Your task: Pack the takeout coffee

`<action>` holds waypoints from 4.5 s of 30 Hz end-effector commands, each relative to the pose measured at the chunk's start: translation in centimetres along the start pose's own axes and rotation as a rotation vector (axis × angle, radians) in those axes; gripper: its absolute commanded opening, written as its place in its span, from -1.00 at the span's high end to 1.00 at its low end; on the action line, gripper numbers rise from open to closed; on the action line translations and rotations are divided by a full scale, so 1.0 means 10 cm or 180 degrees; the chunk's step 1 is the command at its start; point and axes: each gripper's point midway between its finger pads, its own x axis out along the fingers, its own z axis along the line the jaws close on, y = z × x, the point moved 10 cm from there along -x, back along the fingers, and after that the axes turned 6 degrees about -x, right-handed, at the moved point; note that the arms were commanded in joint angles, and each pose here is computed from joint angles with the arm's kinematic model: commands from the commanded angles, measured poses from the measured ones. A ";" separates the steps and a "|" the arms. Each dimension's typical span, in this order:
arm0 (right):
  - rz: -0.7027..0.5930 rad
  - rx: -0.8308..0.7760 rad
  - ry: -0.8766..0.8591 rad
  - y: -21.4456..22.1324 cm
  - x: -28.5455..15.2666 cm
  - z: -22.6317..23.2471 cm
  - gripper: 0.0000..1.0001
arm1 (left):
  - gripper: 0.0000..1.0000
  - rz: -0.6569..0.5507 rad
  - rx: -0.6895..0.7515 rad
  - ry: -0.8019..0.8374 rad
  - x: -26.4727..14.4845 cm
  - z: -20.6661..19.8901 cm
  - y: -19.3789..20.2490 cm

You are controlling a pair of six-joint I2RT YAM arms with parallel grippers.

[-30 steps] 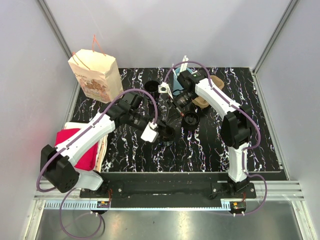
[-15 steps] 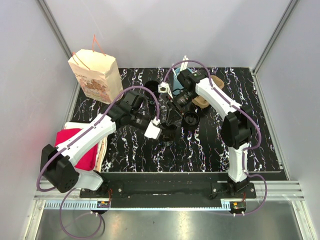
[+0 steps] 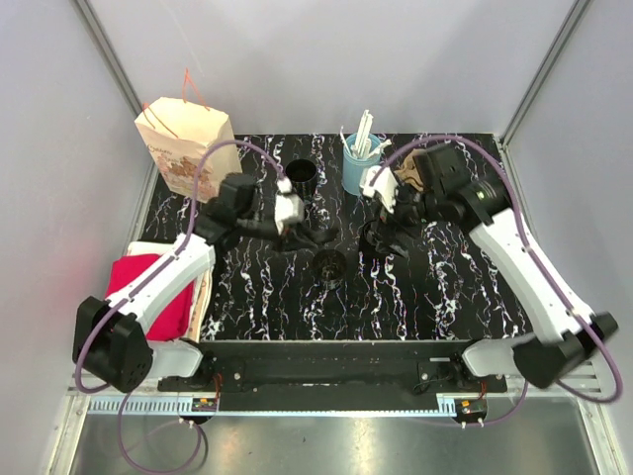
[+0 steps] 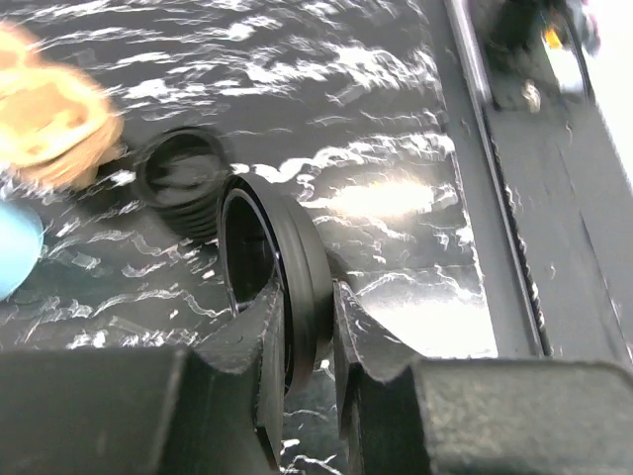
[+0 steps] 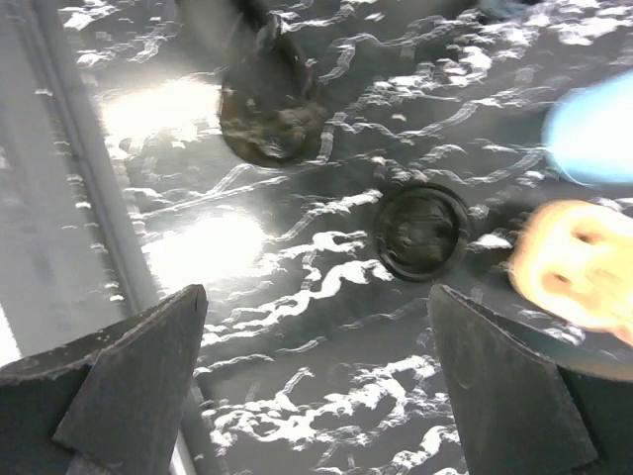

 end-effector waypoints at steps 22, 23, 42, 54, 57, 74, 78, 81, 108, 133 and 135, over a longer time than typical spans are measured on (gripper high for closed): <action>-0.0567 -0.1188 0.0471 -0.51 0.33 0.07 -0.61 | 1.00 -0.1722 -0.2902 0.0801 -0.22 0.70 -0.46; -0.0580 -0.1204 0.0463 -0.54 0.33 0.07 -0.58 | 1.00 -0.1711 -0.2946 0.0789 -0.21 0.69 -0.45; -0.0441 -0.1346 0.0209 -0.67 0.73 0.13 -0.11 | 1.00 -0.1681 -0.3035 0.0637 -0.18 0.68 -0.37; -0.0253 -0.1440 0.0527 -0.61 0.90 0.10 0.15 | 1.00 -0.1713 -0.3015 0.0662 -0.20 0.67 -0.39; -0.0194 -0.1476 0.0612 -0.60 0.93 0.09 0.17 | 1.00 -0.1716 -0.3014 0.0671 -0.20 0.67 -0.39; -0.0001 -0.1746 0.0936 -0.64 1.02 0.07 0.39 | 1.00 -0.1705 -0.3059 0.0702 -0.18 0.68 -0.35; 0.0040 -0.1782 0.0924 -0.63 1.06 0.08 0.81 | 1.00 -0.1704 -0.3062 0.0715 -0.18 0.68 -0.35; 0.0077 -0.1783 0.0875 -0.62 1.04 0.10 1.00 | 0.77 -0.1707 -0.3041 0.0712 -0.21 0.69 -0.36; 0.0615 -0.1005 -0.0790 -0.42 1.13 0.49 1.00 | -0.98 -0.1065 -0.1530 -0.1806 -1.46 0.83 -0.30; 0.1164 -0.0487 -0.0709 -0.31 1.66 0.38 0.93 | -0.97 -0.1115 -0.1845 -0.2968 -1.92 0.50 0.25; 0.1188 -0.0491 -0.0709 -0.30 1.69 0.37 0.92 | -0.98 -0.1123 -0.1857 -0.2957 -1.92 0.50 0.25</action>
